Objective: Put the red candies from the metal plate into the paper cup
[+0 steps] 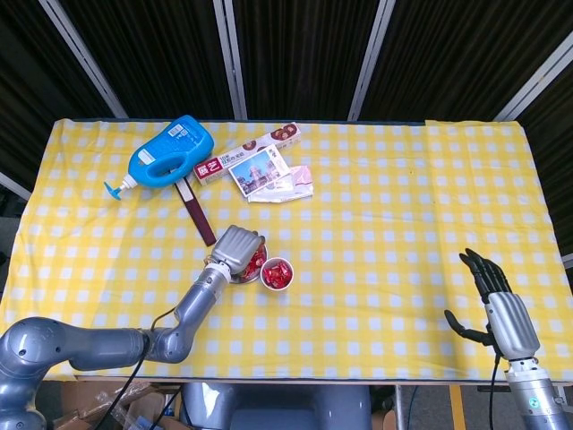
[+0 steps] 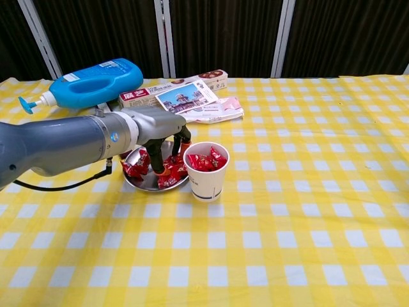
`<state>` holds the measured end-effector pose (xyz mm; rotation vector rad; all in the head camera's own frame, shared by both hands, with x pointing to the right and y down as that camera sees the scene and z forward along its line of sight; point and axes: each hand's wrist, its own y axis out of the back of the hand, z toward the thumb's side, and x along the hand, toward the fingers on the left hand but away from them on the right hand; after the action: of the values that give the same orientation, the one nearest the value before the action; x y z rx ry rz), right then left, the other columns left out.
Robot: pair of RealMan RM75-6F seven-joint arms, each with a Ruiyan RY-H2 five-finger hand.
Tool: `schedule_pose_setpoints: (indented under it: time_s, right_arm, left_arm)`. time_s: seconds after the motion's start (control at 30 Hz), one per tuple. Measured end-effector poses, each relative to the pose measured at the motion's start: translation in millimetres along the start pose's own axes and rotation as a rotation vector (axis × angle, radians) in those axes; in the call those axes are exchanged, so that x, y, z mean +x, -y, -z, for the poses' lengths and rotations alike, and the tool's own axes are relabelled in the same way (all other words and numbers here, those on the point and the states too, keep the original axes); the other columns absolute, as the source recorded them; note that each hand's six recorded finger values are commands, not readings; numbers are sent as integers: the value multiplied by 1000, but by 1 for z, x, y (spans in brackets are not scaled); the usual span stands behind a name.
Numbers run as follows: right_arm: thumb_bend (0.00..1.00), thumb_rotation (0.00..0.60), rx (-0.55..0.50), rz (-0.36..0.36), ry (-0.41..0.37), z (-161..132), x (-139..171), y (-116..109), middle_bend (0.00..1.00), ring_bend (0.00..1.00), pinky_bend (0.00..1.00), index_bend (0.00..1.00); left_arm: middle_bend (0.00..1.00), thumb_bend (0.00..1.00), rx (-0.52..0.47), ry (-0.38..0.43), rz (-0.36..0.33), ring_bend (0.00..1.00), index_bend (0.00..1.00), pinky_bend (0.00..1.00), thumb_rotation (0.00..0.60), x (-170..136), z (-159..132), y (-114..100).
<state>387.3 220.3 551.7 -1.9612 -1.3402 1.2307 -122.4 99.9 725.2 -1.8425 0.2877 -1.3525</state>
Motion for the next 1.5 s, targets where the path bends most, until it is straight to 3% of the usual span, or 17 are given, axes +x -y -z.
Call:
schedule_pose_setpoints:
  time_s: [0.23, 0.37, 0.63, 1.3, 1.4, 1.5]
  right_arm:
    - [388, 600, 2, -2, 1, 0, 0, 1, 0, 0, 0, 0]
    - [388, 600, 2, -1, 1, 0, 0, 1, 0, 0, 0, 0]
    - [388, 600, 3, 0, 0, 0, 0, 1, 0, 0, 0, 0]
    - [388, 600, 5, -1, 6, 1, 0, 1, 0, 0, 0, 0]
    - [388, 600, 5, -2, 7, 1, -1, 1, 0, 0, 0, 0]
    - [388, 600, 5, -2, 6, 1, -1, 1, 0, 0, 0, 0]
  left_arm:
    - [411, 291, 3, -6, 7, 891, 402, 984, 600, -3, 4, 3]
    - [366, 291, 6, -12, 11, 890, 382, 984, 600, -3, 7, 3]
    - [342, 291, 6, -11, 1, 890, 366, 984, 600, -6, 11, -11]
    - [297, 291, 39, -2, 49, 890, 338, 984, 600, -4, 13, 0]
    - [317, 291, 40, -4, 56, 890, 353, 984, 600, -3, 12, 4]
    - [438, 295, 37, -7, 63, 891, 426, 984, 600, -3, 12, 8]
